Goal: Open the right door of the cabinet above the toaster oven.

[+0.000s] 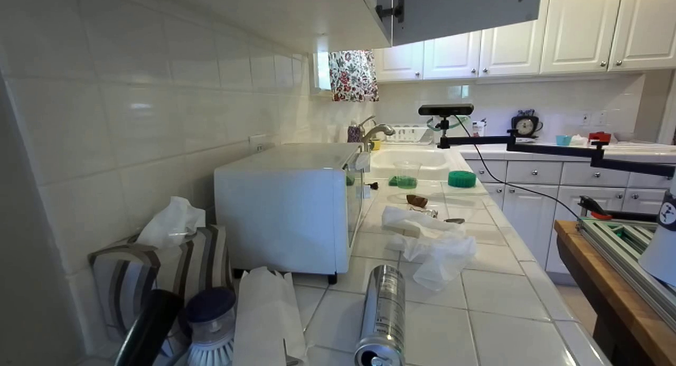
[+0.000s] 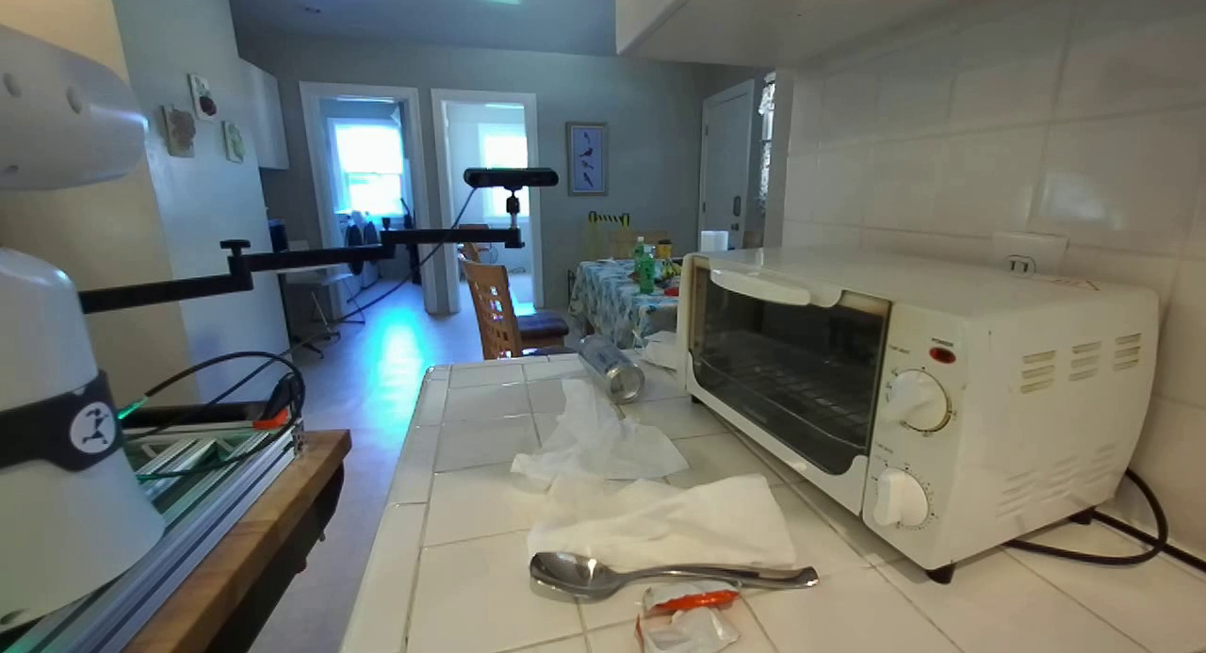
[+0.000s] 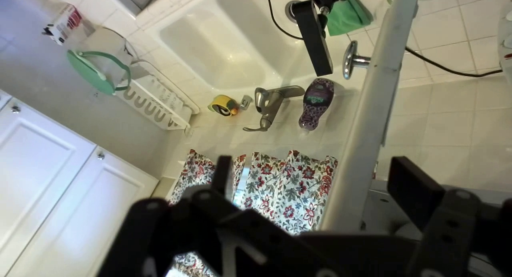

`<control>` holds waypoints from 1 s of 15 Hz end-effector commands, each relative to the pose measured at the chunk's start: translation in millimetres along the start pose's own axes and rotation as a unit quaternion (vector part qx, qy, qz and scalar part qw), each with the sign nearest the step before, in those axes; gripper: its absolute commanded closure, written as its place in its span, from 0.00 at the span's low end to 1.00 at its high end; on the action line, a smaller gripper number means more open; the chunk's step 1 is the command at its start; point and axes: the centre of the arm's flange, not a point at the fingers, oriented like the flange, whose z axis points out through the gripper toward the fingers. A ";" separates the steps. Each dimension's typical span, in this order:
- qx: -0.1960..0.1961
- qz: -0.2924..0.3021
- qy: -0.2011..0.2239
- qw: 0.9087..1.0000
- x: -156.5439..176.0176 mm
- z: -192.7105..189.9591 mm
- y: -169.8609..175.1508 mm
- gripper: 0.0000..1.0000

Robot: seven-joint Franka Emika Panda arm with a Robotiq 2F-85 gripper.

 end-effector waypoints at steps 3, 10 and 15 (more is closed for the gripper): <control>-0.016 0.018 -0.003 1.000 1.5 18.0 16.4 0.00; -0.035 0.023 -0.015 0.999 4.6 17.0 21.7 0.00; -0.013 0.025 -0.016 0.999 8.8 13.5 8.4 0.00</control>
